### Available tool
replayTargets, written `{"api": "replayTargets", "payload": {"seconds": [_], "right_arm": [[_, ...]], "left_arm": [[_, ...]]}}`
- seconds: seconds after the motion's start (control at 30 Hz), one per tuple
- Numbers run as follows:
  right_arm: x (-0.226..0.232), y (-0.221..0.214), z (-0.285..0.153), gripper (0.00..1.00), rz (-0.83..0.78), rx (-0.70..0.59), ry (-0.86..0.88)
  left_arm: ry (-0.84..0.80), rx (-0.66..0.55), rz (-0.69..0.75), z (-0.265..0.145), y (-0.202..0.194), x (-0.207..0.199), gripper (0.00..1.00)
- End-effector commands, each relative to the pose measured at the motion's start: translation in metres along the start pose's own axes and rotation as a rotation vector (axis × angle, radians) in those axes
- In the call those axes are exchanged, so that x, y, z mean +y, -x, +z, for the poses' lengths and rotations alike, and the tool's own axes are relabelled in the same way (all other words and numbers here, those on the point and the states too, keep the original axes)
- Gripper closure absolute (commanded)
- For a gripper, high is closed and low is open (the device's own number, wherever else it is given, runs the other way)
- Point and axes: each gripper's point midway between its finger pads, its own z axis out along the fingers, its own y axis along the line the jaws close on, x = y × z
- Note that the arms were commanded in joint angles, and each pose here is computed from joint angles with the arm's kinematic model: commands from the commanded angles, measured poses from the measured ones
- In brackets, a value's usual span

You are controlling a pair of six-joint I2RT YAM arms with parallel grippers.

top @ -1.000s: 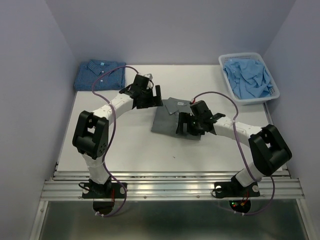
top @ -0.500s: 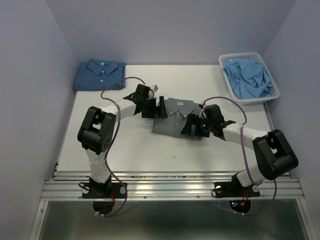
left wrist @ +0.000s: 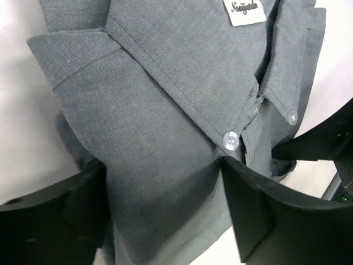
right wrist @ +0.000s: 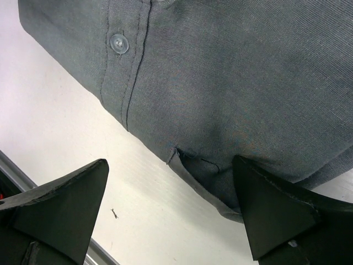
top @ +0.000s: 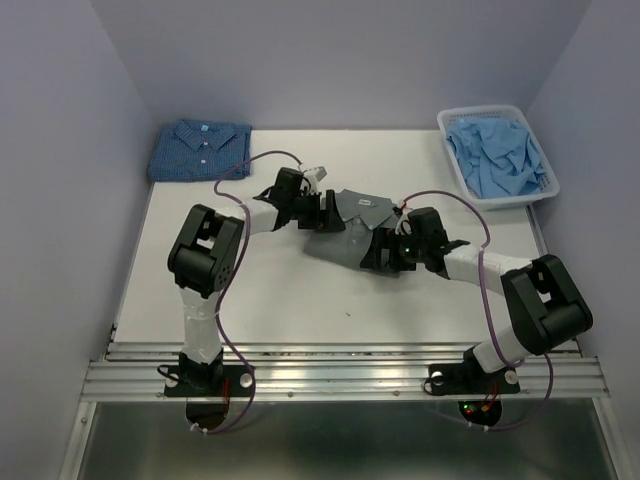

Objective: Fold and stack the long sleeve shirts
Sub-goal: Neatly place the folded shirt to the corner

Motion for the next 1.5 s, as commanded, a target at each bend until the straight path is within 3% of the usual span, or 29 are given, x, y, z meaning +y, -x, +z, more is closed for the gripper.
{"api": "replayTargets", "payload": {"seconds": [0.0,0.03,0.07,0.1,0.13,0.2,0.4,0.47,0.6,0.93,1.23,1.47], "right_arm": [[-0.021,-0.021,0.003,0.0,-0.002,0.075,-0.071],[-0.022,-0.021,0.003,0.0,-0.003,0.076,-0.073],[-0.022,-0.021,0.004,0.0,-0.004,0.075,-0.075],[-0.023,-0.022,0.004,0.0,-0.005,0.077,-0.077],[-0.023,-0.021,0.004,0.0,-0.006,0.078,-0.076],[-0.024,-0.022,0.005,0.0,-0.009,0.079,-0.081],[-0.022,-0.019,0.004,0.0,-0.026,0.075,-0.072],[-0.02,-0.016,0.002,0.0,-0.06,0.072,-0.062],[-0.01,-0.002,-0.005,0.0,-0.134,0.046,-0.029],[0.028,0.065,-0.045,0.0,-0.267,-0.212,0.016],[0.024,0.083,-0.066,0.0,-0.29,-0.322,-0.056],[0.012,0.086,-0.066,0.0,-0.288,-0.334,-0.116]], "left_arm": [[0.01,0.094,-0.006,0.012,-0.032,0.009,0.22],[0.0,0.1,-0.001,0.013,-0.034,0.007,0.27],[-0.005,0.107,0.007,0.014,-0.036,0.005,0.45],[-0.006,0.112,0.009,0.015,-0.037,0.004,0.56],[-0.013,0.122,0.014,0.017,-0.039,-0.001,0.76],[0.006,0.132,0.01,0.018,-0.041,0.001,1.0],[0.173,0.055,0.022,0.005,-0.015,0.014,1.0],[0.325,-0.009,0.041,-0.01,0.004,0.028,1.0],[0.46,-0.145,0.14,-0.052,0.042,0.027,1.0],[0.839,-0.242,0.414,-0.128,0.103,0.054,1.0],[1.002,-0.366,0.562,-0.186,0.202,0.062,1.0],[1.064,-0.386,0.584,-0.211,0.244,0.085,1.0]]}}
